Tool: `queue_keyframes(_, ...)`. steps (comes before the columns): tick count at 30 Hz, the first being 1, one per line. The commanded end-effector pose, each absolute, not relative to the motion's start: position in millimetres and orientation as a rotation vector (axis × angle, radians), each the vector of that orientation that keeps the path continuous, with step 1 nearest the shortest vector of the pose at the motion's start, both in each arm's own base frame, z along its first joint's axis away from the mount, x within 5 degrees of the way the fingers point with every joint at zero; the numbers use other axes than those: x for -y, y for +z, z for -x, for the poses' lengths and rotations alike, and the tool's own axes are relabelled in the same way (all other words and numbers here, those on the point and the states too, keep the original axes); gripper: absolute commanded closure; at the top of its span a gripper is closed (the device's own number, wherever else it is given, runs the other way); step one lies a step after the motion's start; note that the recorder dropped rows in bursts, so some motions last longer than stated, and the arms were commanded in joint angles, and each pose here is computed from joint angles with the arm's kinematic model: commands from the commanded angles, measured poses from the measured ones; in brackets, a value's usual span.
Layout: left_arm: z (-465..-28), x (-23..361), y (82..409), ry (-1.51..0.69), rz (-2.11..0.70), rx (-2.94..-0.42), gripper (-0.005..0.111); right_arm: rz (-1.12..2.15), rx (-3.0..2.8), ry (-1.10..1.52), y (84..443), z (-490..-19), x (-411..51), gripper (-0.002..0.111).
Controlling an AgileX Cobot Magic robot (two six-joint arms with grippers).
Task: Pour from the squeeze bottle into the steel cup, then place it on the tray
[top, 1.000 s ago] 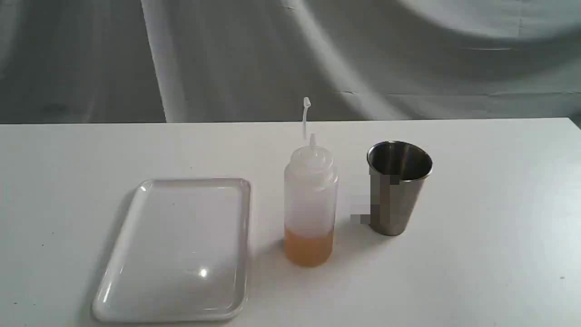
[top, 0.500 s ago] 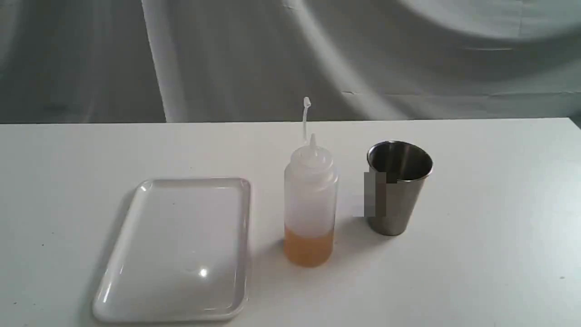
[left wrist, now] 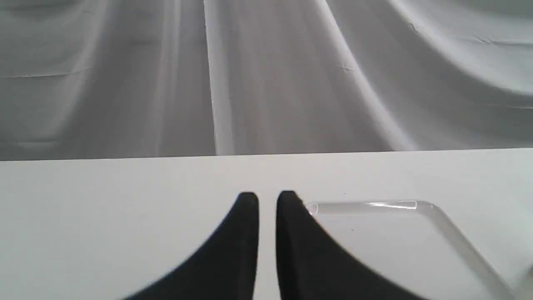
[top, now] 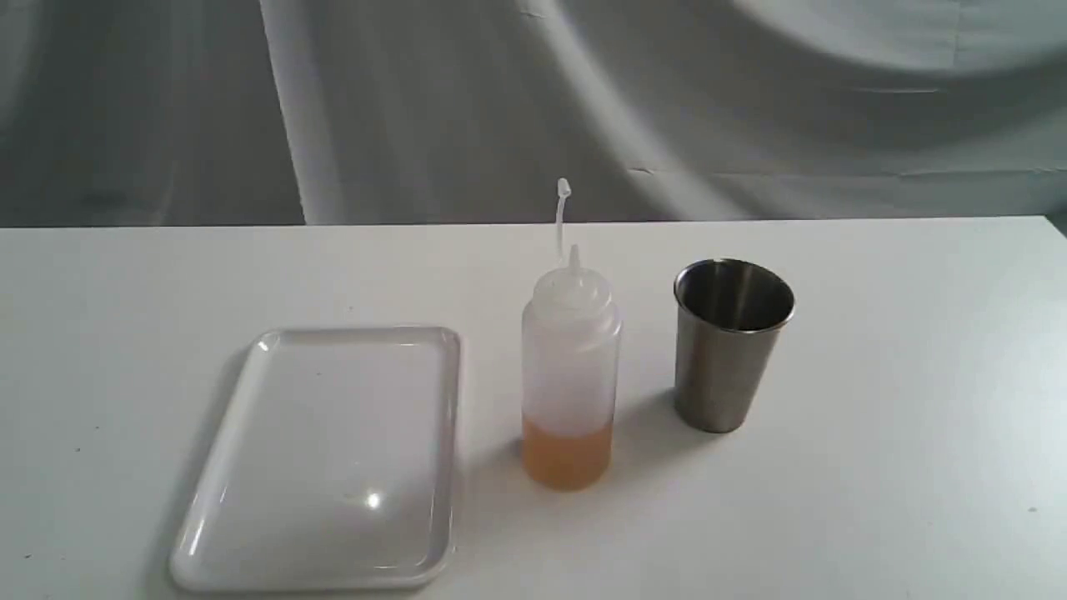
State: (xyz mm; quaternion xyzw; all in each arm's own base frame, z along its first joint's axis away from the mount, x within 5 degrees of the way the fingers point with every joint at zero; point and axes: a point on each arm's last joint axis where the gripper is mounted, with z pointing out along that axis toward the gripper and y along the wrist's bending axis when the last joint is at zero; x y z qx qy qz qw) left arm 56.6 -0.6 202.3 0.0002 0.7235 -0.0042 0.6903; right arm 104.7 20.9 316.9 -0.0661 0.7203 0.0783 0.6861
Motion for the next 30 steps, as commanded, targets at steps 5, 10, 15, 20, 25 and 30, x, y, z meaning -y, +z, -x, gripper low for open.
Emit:
queue_keyframes(5, -56, 1, 201, -0.013, 0.003, -1.616, 0.098, 0.276, -1.726, 0.189, 329, -138, -36, 0.108)
queue_keyframes(10, -56, 1, 201, -0.015, 0.006, -1.616, 0.098, 0.362, -1.771, 0.195, 343, -174, -52, 0.108)
queue_keyframes(15, -56, 1, 201, -0.015, 0.006, -1.616, 0.098, 0.391, -1.726, 0.195, 360, -201, -67, 0.108)
queue_keyframes(20, -56, 1, 201, -0.013, 0.004, -1.616, 0.098, 0.411, -1.719, 0.206, 369, -216, -76, 0.108)
queue_keyframes(25, -56, 1, 201, -0.013, 0.004, -1.616, 0.098, 0.410, -1.730, 0.182, 360, -229, -83, 0.108)
queue_keyframes(30, -56, 1, 201, -0.013, 0.004, -1.616, 0.098, 0.403, -1.799, 0.215, 336, -250, -98, 0.108)
